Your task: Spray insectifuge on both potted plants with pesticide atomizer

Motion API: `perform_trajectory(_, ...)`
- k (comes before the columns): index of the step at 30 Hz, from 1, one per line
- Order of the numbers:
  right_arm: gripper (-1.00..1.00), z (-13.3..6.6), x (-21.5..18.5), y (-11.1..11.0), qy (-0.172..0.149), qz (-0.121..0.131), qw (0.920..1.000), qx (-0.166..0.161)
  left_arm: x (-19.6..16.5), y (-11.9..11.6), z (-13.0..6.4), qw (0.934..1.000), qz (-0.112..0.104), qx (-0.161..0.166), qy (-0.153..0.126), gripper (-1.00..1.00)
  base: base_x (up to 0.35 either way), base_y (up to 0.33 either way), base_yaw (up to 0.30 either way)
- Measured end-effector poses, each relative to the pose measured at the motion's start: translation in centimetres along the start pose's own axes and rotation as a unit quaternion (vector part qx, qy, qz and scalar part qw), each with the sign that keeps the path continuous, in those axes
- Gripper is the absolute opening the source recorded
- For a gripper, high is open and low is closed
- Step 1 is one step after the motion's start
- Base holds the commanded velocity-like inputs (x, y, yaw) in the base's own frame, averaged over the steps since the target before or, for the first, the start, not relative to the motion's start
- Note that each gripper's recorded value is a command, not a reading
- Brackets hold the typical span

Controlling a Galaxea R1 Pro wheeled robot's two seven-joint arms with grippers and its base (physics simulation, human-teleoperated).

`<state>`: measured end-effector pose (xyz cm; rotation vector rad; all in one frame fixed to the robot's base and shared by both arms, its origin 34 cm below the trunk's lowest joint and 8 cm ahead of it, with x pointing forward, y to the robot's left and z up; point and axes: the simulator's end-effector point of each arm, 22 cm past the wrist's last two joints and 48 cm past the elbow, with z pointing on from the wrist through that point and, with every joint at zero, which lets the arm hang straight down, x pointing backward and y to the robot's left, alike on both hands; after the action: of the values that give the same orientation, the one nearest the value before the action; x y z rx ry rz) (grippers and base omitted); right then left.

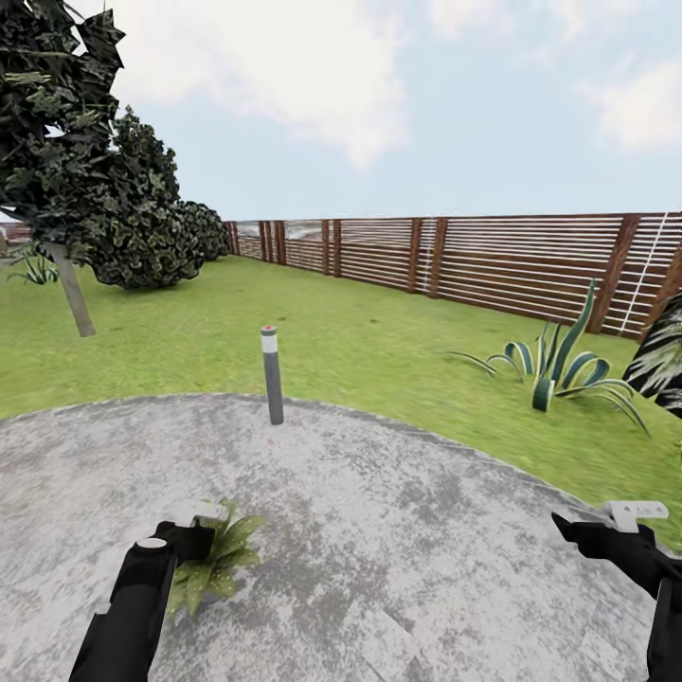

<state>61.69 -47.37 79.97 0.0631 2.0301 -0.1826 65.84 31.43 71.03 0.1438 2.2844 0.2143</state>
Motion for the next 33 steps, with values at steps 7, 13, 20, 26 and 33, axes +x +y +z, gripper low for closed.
perform_trajectory(7, 1.00, 0.0, 0.0, 0.0, -0.001, 0.000, 1.0000, 0.000, 0.0, 0.0, -0.1, 1.0000, 0.000, 0.001, 0.000, -1.00, -0.001, -0.021, 0.000)
perform_trajectory(13, 1.00, 0.0, -0.1, 0.1, -0.001, 0.000, 1.0000, -0.001, 0.0, -0.1, -0.1, 1.0000, 0.000, 0.001, 0.000, -1.00, 0.000, 0.000, 0.000)
perform_trajectory(20, 1.00, 0.0, -0.1, 0.2, -0.001, 0.001, 1.0000, -0.002, 0.0, -0.1, -0.1, 1.0000, 0.000, 0.001, 0.000, -1.00, 0.000, 0.000, 0.000)
perform_trajectory(26, 1.00, 0.0, -0.1, 0.2, -0.001, 0.001, 1.0000, -0.002, 0.3, 0.3, -0.1, 1.0000, -0.002, -0.003, 0.002, -1.00, 0.000, 0.000, 0.000)
perform_trajectory(33, 1.00, 0.0, -0.1, 0.2, -0.001, 0.001, 1.0000, -0.002, 3.8, 4.4, -0.3, 0.9976, -0.055, -0.033, 0.027, -1.00, 0.000, 0.000, 0.000)
